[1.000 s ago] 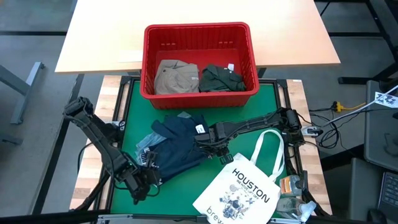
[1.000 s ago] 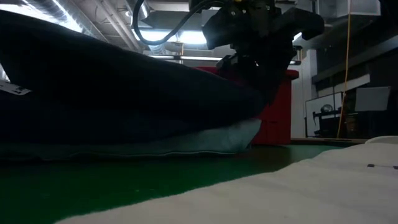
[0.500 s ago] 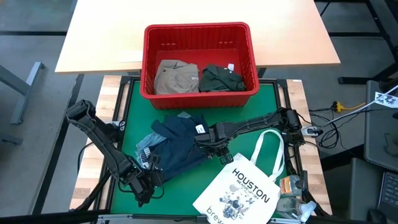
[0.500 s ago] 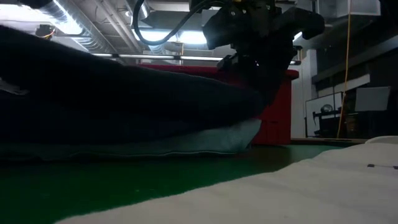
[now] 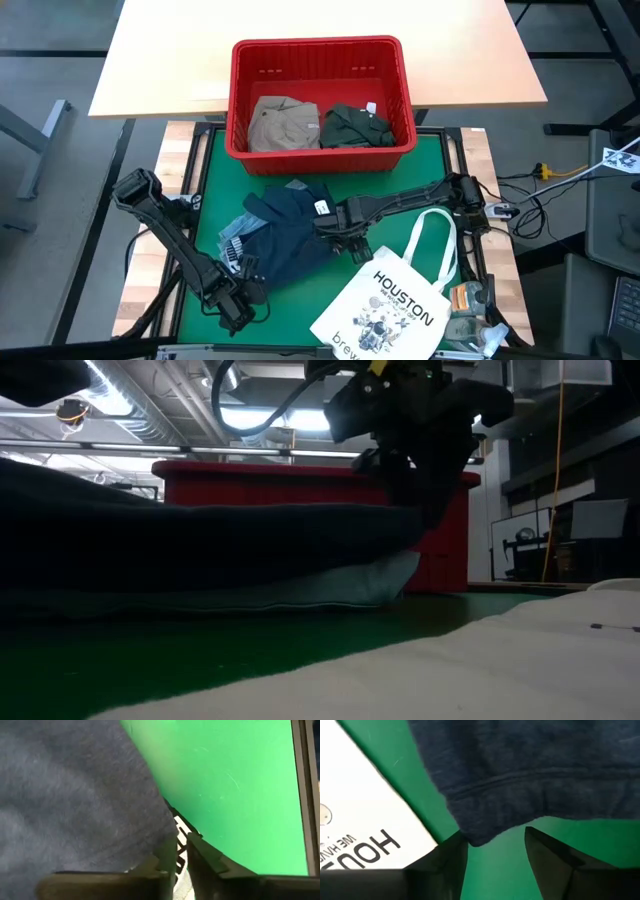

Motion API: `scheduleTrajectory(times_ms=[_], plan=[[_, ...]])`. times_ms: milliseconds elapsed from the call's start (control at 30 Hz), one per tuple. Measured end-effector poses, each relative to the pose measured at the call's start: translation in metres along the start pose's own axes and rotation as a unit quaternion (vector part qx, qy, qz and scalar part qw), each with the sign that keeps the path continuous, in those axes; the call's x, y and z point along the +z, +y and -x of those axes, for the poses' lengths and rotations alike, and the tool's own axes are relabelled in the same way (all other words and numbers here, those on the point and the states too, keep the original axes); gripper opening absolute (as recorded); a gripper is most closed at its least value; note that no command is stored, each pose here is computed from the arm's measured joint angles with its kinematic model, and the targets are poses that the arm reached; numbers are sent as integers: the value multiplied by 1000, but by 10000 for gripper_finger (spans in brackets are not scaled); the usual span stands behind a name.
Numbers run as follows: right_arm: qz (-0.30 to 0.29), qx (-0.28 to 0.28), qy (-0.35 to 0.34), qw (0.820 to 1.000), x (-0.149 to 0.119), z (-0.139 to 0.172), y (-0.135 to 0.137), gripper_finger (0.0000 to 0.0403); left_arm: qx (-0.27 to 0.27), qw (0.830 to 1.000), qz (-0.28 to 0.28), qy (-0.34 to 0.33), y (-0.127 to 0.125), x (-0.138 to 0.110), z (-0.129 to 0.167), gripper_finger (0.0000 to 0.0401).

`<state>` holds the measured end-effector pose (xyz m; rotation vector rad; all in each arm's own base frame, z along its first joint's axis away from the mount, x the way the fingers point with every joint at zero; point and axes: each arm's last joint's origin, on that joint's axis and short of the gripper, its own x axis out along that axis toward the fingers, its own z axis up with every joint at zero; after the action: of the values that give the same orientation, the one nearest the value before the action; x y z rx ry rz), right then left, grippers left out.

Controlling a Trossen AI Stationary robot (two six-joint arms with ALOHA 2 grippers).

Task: Fold Laundry from Bin
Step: Stack the gray shorts on top of the dark blue boxer shorts, then fold the gray shorts

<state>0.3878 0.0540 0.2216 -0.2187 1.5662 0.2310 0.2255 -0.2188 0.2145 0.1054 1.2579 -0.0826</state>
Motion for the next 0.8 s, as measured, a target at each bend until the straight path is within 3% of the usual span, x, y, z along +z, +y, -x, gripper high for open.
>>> scheduleTrajectory(times_ms=[167, 300, 433, 567, 800], plan=[[-7, -3, 3, 1000, -1, 0, 0, 215, -3, 999, 37, 2, 0, 0, 0, 104], [-8, -1, 15, 1000, -3, 0, 0, 217, -11, 999, 48, 16, 0, -1, 0, 131], [-7, 1, 30, 1000, -6, 0, 0, 217, -22, 997, 69, 21, 3, -4, 11, 133], [-7, 4, 47, 999, -9, 1, 1, 217, -33, 994, 100, -17, 12, -5, 35, 122], [-3, -4, 52, 999, -18, 15, 2, 217, 30, 981, 170, -85, 49, -22, 84, 107]])
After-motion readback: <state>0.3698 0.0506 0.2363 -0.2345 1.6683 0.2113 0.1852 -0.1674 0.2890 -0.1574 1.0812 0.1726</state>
